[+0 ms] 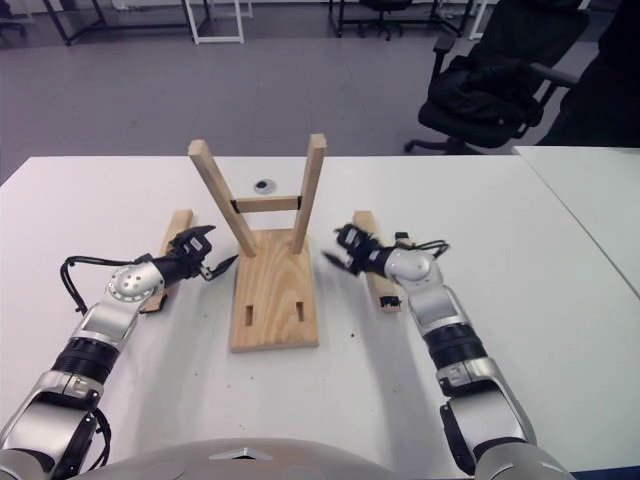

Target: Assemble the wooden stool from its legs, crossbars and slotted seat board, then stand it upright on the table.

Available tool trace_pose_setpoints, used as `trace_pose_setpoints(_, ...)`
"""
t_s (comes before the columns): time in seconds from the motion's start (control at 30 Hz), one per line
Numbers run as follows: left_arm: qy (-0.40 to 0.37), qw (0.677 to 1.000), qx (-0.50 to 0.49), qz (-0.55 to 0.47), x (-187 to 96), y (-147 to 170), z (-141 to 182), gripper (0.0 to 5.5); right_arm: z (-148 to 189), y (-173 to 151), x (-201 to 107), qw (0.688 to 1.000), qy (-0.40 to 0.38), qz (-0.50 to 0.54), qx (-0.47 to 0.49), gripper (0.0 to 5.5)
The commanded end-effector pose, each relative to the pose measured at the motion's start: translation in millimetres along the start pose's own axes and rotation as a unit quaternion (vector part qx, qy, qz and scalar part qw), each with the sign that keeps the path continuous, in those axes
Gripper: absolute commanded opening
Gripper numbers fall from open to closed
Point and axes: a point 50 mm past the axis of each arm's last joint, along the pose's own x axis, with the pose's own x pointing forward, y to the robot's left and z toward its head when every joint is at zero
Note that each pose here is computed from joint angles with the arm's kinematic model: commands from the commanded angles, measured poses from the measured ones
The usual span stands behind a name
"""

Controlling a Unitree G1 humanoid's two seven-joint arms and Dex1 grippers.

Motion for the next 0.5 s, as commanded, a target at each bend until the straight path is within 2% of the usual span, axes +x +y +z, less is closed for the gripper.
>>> trace_pose_setpoints(0.03,-0.021,0.995,-0.046,0.086,-38.6,8.5,5.6,4.24,-35.6,-21.9,-47.9,0.968,0.04,-0.184,0.163,2.9)
trace_pose_setpoints(0.1,-0.055,0.984,-0.125,0.117,-49.5,-1.4,12.5,4.24,-51.7,-17.1,-60.4,0.953,0.063,-0.209,0.211,2.9)
trace_pose_setpoints(0.17,-0.054,0.978,-0.162,0.122,-57.5,-12.7,12.9,4.24,-59.7,-15.1,-64.9,0.937,0.077,-0.226,0.253,2.9)
trace_pose_setpoints(0.37,-0.043,0.977,-0.173,0.116,-58.9,-18.8,23.5,4.24,-71.8,-0.5,-64.6,0.911,0.117,-0.219,0.328,2.9)
trace_pose_setpoints(0.5,-0.039,0.98,-0.165,0.108,-59.2,-21.0,27.8,4.24,-81.3,7.6,-64.9,0.903,0.162,-0.212,0.338,2.76)
